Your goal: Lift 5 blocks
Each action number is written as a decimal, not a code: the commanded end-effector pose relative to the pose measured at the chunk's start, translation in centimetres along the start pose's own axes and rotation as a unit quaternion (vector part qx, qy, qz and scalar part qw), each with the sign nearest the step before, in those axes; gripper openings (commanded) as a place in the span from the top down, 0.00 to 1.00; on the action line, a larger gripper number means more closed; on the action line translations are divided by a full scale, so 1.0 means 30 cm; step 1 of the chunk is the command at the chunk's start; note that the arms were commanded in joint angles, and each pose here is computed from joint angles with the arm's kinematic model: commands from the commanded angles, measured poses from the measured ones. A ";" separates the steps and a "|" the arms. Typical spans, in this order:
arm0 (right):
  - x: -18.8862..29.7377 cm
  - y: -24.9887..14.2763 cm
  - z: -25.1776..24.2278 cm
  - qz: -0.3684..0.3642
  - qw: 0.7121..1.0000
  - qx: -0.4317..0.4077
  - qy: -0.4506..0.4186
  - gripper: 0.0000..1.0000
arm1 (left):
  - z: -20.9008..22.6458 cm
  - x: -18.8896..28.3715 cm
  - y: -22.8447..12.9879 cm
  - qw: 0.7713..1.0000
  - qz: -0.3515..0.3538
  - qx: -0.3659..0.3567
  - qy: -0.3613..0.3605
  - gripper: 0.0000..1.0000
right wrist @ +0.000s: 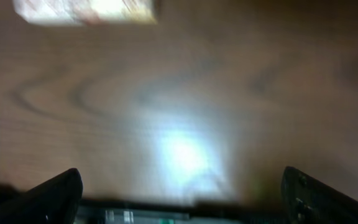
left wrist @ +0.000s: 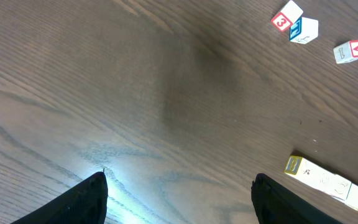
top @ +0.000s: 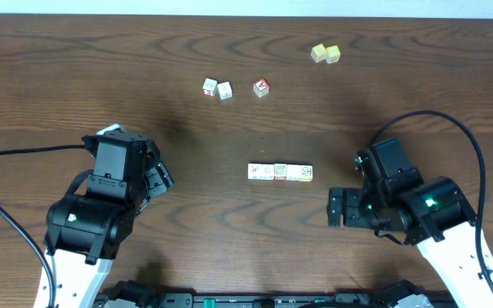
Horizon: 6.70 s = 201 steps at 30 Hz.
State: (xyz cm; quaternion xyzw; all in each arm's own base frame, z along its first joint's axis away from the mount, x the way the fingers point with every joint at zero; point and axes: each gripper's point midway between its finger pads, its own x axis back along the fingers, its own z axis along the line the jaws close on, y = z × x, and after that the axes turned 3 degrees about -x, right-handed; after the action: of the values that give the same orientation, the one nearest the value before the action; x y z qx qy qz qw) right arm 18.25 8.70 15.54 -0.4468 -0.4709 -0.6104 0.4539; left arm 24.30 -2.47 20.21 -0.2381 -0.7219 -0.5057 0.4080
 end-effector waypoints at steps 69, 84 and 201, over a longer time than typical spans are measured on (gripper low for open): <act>0.001 0.237 -0.190 -0.600 0.792 0.076 0.083 0.01 | 0.010 0.010 0.022 1.000 -0.011 0.001 0.009 0.25; 0.001 0.237 -0.190 -0.600 0.792 0.076 0.083 0.01 | 0.010 0.010 0.022 1.000 -0.011 0.001 0.009 0.25; 0.001 0.237 -0.190 -0.600 0.792 0.076 0.083 0.01 | 0.204 -0.192 -0.052 0.914 -0.393 -0.064 -0.074 0.25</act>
State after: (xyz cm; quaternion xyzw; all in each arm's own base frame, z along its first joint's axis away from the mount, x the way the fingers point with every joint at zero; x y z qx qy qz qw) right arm 24.51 2.36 15.91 0.0171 -0.6448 -0.7608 0.0717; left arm 24.43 1.93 15.18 -0.0063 -0.7497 -0.6585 0.0659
